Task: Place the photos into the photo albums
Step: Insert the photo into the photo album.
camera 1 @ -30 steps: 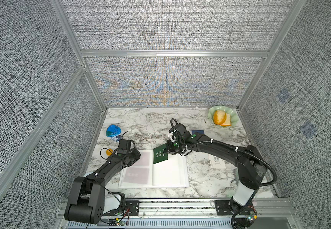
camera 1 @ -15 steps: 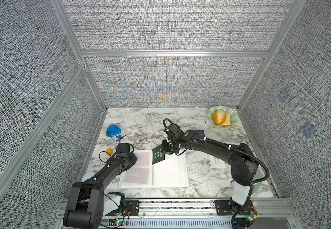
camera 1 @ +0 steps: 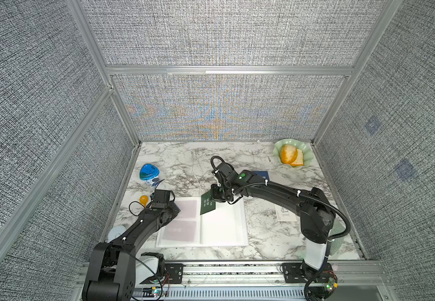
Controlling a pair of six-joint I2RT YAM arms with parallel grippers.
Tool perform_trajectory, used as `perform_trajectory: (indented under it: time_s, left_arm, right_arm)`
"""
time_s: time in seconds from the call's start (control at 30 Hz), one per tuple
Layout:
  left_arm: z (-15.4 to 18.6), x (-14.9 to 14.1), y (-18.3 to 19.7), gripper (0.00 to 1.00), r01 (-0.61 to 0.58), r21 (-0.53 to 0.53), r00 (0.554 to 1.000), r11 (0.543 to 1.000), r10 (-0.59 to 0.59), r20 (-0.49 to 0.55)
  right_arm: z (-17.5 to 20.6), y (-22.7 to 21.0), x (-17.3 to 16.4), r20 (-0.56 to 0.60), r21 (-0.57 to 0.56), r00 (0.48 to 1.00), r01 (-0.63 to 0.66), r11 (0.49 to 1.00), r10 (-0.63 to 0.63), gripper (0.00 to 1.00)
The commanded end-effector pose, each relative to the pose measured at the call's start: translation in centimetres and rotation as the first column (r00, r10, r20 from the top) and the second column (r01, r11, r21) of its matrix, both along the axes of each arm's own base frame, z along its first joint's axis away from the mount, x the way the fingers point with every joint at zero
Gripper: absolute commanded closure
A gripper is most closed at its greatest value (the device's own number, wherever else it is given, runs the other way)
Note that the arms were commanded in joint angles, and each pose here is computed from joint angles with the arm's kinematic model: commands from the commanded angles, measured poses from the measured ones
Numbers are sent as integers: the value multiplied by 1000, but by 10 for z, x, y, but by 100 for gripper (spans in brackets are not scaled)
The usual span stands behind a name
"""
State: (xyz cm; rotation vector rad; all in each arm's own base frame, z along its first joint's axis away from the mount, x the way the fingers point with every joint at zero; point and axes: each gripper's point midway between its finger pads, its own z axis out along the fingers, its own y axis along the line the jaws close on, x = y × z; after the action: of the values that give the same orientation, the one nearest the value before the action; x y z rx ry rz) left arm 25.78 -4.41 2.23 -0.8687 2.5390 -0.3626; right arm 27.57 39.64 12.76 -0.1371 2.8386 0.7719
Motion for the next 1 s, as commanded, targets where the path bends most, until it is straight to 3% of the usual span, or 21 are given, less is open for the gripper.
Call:
perform_trajectory:
  time_s: [0.0, 0.97]
  left_arm:
    - [-2, -2, 3, 88, -6, 11, 1000, 1000, 6, -6]
    - [4, -2, 7, 88, -16, 24, 1000, 1000, 17, -1]
  right_arm:
    - [-2, -2, -2, -11, -22, 1000, 13, 1000, -14, 100]
    - [-28, -22, -6, -38, -57, 999, 8, 998, -10, 100]
